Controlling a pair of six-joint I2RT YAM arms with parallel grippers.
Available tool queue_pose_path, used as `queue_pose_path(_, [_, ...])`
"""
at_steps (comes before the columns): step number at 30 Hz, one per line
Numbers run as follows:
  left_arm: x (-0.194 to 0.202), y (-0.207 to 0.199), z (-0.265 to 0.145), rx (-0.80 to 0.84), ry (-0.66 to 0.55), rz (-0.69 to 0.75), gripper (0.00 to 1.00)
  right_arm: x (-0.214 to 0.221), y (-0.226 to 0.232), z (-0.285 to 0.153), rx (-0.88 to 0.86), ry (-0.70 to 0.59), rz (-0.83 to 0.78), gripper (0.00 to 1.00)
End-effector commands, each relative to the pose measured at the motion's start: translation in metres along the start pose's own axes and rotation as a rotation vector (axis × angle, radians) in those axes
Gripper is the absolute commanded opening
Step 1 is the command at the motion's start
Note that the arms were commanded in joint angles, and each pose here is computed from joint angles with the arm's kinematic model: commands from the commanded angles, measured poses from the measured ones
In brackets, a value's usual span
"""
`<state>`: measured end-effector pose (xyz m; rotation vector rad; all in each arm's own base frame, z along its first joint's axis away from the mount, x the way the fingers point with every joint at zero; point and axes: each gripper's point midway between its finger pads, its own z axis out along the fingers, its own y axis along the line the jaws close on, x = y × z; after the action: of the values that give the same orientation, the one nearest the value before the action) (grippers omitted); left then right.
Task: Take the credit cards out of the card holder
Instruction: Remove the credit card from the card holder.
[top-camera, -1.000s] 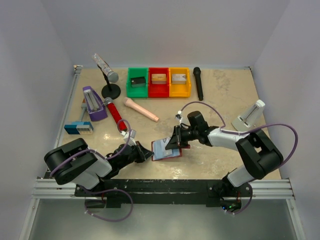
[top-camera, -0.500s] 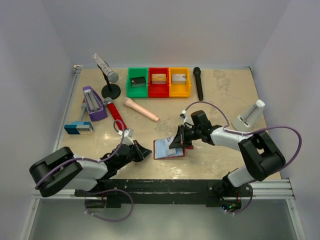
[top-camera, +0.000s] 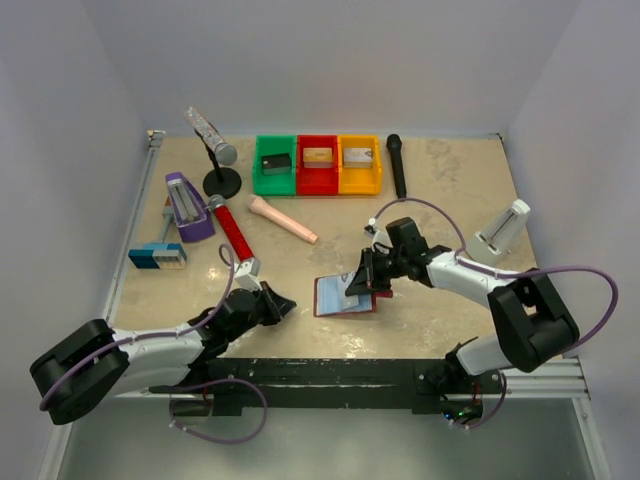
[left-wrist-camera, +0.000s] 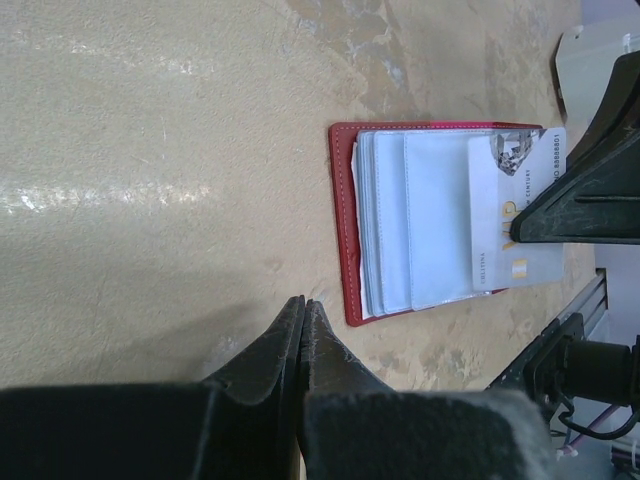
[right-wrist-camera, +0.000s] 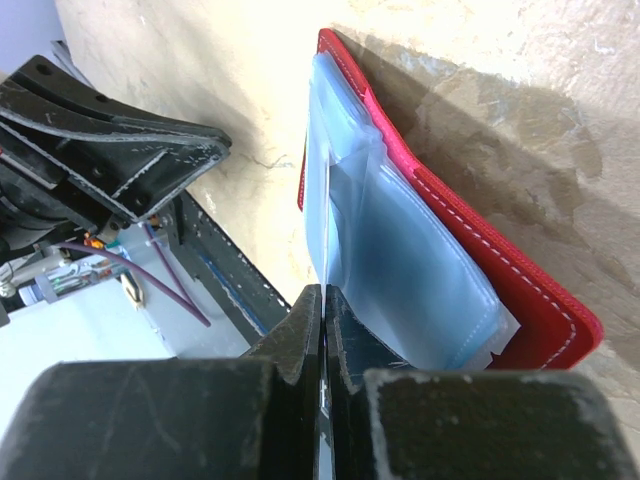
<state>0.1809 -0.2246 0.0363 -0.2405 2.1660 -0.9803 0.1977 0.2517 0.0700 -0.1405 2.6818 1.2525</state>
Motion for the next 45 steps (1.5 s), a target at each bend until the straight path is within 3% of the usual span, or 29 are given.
queue_pose_path(1, [0.022,0.038,-0.012,-0.064,0.044,0.056,0.00,-0.008,0.008,-0.005,-0.014,-0.022,-0.051,0.00])
queue_pose_path(12, [0.002,-0.031,-0.002,0.135,0.029,0.062,0.00,0.009,0.015,0.015,-0.047,0.035,-0.066,0.00])
queue_pose_path(22, [0.017,-0.054,0.007,0.216,0.081,0.069,0.00,0.017,0.021,0.039,-0.069,0.065,-0.041,0.00])
queue_pose_path(34, [0.011,-0.063,0.011,0.230,0.055,0.080,0.00,0.024,0.020,0.047,-0.066,0.084,-0.039,0.00])
queue_pose_path(45, [0.035,-0.014,0.028,0.041,0.118,0.086,0.00,0.027,0.019,0.044,-0.052,0.083,-0.048,0.00])
